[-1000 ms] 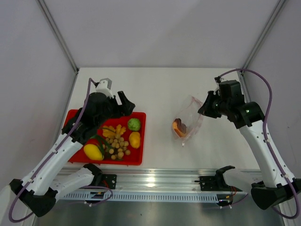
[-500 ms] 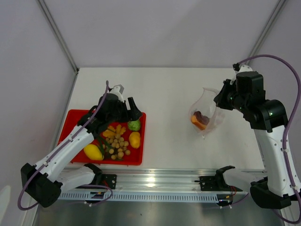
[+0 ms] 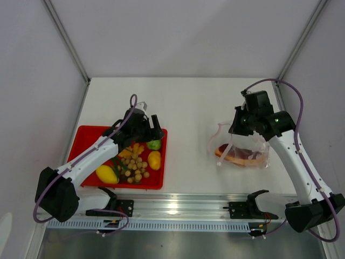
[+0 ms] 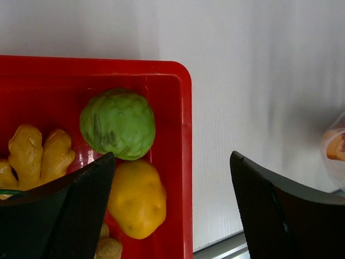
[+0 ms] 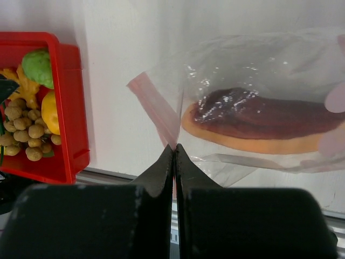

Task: Place the food in the zip-top bag and seal the zipper
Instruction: Pick up the fake fruit from the bin.

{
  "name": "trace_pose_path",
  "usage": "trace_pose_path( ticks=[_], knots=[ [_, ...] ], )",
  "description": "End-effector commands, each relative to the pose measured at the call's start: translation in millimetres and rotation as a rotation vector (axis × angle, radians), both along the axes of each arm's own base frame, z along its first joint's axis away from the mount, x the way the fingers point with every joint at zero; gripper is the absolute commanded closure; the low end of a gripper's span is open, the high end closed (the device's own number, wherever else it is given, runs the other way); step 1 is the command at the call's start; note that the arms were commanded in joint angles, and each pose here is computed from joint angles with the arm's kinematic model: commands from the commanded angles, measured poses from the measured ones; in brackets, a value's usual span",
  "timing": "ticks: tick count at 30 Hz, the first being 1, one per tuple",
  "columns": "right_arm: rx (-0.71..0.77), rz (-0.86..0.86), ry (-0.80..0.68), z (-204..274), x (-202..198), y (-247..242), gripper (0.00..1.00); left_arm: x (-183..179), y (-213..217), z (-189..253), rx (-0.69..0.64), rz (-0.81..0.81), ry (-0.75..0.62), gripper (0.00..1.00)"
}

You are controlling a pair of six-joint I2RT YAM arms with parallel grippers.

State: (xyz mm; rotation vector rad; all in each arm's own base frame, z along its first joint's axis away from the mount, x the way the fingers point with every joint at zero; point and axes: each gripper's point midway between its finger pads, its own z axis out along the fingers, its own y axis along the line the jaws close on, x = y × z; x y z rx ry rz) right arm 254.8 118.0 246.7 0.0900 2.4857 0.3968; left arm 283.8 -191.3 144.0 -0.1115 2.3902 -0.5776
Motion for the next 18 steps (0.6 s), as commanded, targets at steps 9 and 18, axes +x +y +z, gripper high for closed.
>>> trace_pose_path(
  ticks=[9, 18],
  knots=[
    [0.067, 0.022, -0.113, 27, 9, 10, 1.00, 18, 28, -27, 0.005, 0.220, 0.004, 0.10],
    [0.074, 0.030, -0.125, 32, 5, 10, 1.00, 22, 26, -52, -0.038, 0.232, 0.075, 0.13]
  ],
)
